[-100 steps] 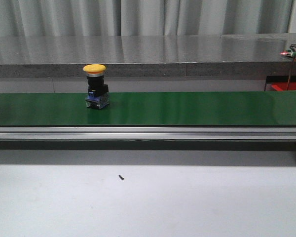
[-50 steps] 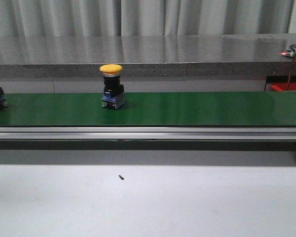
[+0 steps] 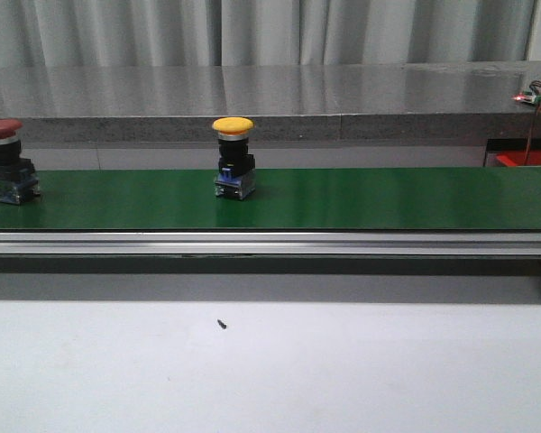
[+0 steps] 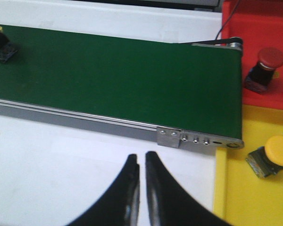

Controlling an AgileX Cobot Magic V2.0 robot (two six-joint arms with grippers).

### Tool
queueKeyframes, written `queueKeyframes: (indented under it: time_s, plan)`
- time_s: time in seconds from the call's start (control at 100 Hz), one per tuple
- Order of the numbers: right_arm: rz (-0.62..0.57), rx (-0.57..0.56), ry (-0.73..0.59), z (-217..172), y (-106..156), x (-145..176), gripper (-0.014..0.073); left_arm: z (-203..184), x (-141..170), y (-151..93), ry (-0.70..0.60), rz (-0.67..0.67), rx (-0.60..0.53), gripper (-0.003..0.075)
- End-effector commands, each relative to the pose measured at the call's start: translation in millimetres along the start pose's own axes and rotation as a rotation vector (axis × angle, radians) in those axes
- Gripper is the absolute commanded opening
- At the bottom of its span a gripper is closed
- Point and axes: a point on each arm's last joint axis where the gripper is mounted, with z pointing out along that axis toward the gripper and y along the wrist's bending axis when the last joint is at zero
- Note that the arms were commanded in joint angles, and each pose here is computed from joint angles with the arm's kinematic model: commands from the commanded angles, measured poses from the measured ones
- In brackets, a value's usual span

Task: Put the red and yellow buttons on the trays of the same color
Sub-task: 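Set the red button on the conveyor start and open the left gripper, then lower the right gripper onto the yellow button at the conveyor end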

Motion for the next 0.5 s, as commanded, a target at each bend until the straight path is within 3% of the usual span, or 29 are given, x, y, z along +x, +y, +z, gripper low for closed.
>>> queueKeyframes:
  time_s: [0.0,0.14,0.19,0.49]
  plan:
    - [-0.001,-0.051,-0.027,4.9,3.4,-27.8,0.0279,-11.7,-13.6,-2.2,-0.136,-0.007,0.009,-0.0019]
    - [-0.005,-0.141,0.042,24.1,9.0,-54.5,0.0603,-12.1,-13.6,-2.2,-0.137,-0.007,0.009,-0.0019]
    - [-0.011,-0.166,0.060,31.3,12.0,-64.3,0.0659,-12.1,-13.6,-2.2,-0.137,-0.007,0.009,-0.0020]
    - [-0.119,-0.309,0.146,91.3,52.2,-121.4,0.0664,-12.1,-13.6,-2.2,-0.137,-0.007,0.009,-0.0020]
